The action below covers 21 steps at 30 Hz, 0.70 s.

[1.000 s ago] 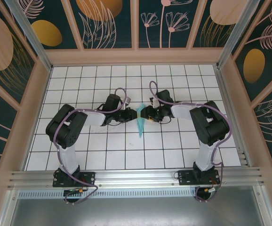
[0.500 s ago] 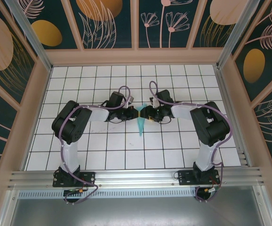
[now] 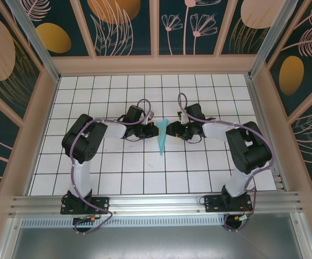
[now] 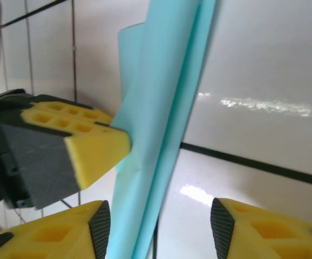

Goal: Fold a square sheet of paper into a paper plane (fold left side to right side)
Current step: Fold the wing for the fifth time at the center of the table.

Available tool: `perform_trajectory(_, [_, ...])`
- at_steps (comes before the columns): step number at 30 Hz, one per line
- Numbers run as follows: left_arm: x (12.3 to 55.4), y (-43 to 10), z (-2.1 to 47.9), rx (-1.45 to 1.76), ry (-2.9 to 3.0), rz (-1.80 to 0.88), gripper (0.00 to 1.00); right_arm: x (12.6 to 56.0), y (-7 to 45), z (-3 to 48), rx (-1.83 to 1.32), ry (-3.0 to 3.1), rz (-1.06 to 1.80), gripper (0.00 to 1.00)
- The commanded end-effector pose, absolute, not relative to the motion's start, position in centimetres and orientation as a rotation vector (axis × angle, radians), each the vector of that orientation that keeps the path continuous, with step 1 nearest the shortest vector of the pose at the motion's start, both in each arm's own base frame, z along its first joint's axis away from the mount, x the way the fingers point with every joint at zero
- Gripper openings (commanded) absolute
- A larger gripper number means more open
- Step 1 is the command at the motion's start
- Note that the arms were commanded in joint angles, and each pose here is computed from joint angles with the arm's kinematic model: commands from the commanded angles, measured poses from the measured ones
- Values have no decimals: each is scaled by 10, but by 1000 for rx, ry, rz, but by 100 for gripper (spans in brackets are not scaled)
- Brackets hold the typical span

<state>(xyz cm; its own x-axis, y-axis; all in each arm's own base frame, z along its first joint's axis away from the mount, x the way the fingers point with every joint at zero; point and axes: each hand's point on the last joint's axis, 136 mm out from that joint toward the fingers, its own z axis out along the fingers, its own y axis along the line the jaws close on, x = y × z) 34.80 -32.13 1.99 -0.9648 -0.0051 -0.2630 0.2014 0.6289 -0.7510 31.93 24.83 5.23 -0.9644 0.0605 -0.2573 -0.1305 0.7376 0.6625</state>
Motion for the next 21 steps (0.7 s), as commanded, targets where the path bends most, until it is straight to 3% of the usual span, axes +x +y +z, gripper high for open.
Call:
perform_trajectory(1, [351, -319, 10, 173, 2632, -1206, 7, 315, 256, 77, -84, 2594, 1168, 52])
perform_trajectory(13, [352, -321, 4, 176, 2644, -1213, 8, 315, 282, 85, -84, 2530, 1315, 27])
perform_trajectory(21, [352, -321, 1, 179, 2653, -1205, 8, 327, 292, 69, -73, 2575, 1280, 23])
